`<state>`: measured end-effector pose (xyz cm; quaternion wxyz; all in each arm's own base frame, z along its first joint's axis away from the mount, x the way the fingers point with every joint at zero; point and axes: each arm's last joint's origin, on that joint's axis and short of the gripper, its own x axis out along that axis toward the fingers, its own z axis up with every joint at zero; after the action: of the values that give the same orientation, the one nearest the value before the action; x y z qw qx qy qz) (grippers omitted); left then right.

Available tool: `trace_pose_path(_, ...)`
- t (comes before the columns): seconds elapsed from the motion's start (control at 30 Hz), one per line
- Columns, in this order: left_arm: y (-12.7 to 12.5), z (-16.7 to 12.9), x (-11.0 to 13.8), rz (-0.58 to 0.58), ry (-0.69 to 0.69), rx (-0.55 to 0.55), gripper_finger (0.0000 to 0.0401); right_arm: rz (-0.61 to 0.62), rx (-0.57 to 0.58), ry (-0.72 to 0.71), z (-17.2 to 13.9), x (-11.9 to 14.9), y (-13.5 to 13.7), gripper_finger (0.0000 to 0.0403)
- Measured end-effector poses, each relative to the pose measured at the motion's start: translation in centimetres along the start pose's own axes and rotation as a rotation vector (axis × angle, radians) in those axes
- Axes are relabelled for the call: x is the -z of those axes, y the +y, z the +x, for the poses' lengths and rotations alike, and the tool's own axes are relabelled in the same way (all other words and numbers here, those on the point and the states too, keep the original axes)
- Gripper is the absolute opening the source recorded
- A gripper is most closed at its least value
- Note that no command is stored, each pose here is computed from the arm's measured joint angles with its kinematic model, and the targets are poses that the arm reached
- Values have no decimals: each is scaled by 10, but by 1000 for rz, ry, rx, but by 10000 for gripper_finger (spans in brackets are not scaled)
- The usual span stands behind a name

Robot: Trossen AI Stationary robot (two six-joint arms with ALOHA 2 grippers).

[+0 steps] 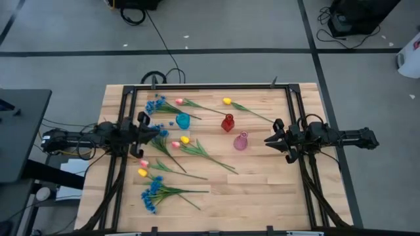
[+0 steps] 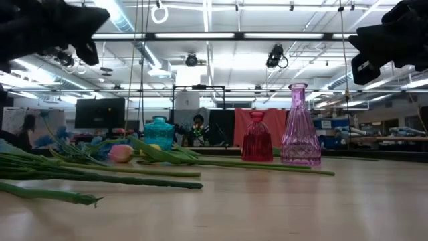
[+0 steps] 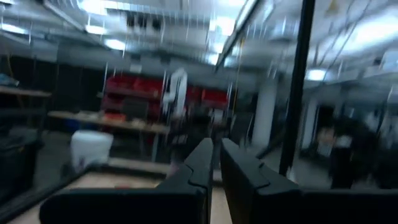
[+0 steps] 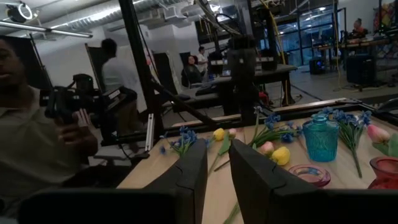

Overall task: Sort flowers into vase by color
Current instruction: Put the middle pink flower into the blue vase

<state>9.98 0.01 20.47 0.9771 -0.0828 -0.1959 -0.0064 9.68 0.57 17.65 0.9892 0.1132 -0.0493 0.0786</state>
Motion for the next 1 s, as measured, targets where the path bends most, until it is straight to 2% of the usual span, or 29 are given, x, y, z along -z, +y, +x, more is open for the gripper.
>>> trace_pose_path(0.23, -3, -1, -17, -33, -173, 31, 37, -8, 9, -9, 0, -1, 0, 83)
trace_pose_path(0.47, -3, -2, -20, -32, -209, 34, 37, -58, 164, -176, -1, -14, -2, 83)
trace_pose_path(0.6, -1, -2, -20, -38, -219, -29, 37, -65, 264, -330, -5, -27, -3, 83)
trace_pose_path(0.73, 0, -2, -20, -42, -224, -65, 37, -49, 285, -430, -8, -35, -1, 83)
trace_pose_path(0.87, 0, -2, -20, -43, -218, -85, 37, -49, 271, -472, -10, -39, 0, 83)
trace_pose_path(1.0, 4, -2, -16, -45, -198, -192, 37, -50, 268, -475, -10, -40, 0, 83)
